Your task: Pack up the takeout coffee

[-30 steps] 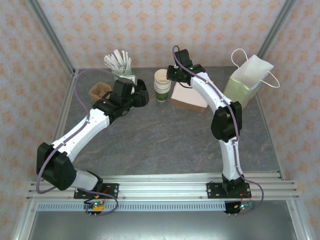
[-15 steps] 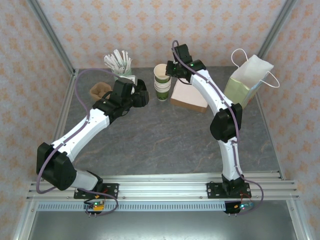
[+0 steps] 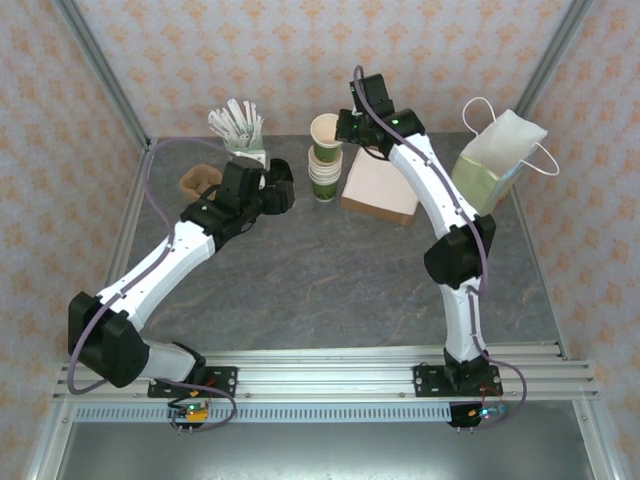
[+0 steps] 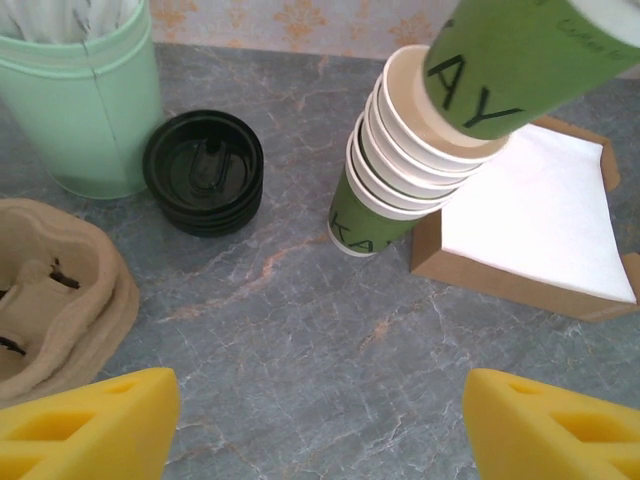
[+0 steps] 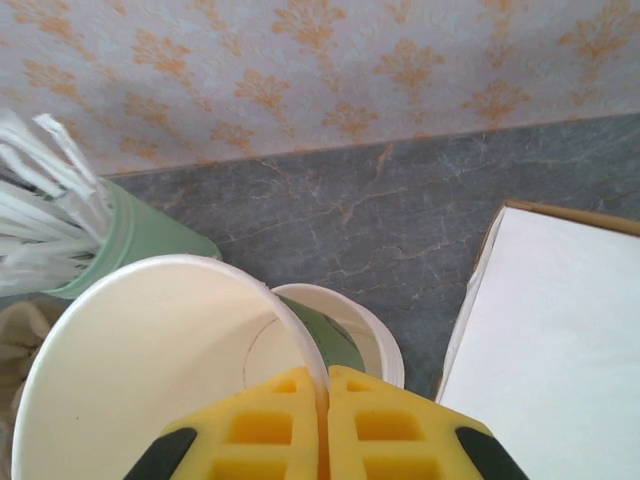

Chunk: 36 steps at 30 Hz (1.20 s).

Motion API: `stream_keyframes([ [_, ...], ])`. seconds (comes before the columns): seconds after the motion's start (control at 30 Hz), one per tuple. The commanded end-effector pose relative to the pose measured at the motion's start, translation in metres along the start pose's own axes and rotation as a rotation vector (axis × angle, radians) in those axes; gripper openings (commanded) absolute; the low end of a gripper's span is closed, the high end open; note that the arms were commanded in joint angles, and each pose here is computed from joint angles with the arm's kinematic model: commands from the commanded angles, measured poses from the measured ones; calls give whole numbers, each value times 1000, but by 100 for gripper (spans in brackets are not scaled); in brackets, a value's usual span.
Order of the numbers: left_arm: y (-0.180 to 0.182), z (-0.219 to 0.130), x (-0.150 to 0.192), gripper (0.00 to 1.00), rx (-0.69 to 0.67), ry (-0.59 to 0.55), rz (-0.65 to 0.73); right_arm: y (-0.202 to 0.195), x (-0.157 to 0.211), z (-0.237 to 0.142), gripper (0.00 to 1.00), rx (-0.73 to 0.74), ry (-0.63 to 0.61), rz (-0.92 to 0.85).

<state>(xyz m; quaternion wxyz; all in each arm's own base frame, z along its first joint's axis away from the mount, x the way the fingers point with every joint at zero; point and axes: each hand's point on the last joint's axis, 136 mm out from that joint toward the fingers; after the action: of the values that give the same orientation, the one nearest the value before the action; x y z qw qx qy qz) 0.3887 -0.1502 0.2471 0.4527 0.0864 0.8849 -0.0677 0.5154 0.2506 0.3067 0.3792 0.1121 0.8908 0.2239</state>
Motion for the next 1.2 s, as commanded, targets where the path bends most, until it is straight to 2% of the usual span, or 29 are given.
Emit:
stream_keyframes([
  [0.0,10,-10,-8,75,-62,-40,24,16,-11,-69,9,-42,-60,-52],
  [0.23,24,-19,-9,75,-130,-72,5,-8,57,-91,8,-73,41,-89],
  [0.4,32,-25,-4,75,-165,-87,-13,-26,127,-70,8,-57,130,-159],
  [0.7,32,-24,3,76,-161,-73,-26,-47,209,-13,8,-85,233,-137],
  [0.93,31,-23,3,76,-158,-70,-27,-60,234,-3,9,-61,272,-158],
  [1.17,30,-14,5,76,-155,-61,-29,-71,242,-7,15,-44,285,-161],
])
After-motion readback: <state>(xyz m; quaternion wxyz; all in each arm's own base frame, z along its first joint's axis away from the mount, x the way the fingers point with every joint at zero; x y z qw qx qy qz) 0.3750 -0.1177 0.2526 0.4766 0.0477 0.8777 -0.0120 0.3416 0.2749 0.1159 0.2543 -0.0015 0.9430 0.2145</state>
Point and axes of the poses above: each hand's point on the last joint's axis, 136 mm out from that joint toward the fingers, its own z axis out along the fingers, its own y axis along the line the jaws close on, x = y × z, and after that the axes turned 14 degrees about z, right-handed
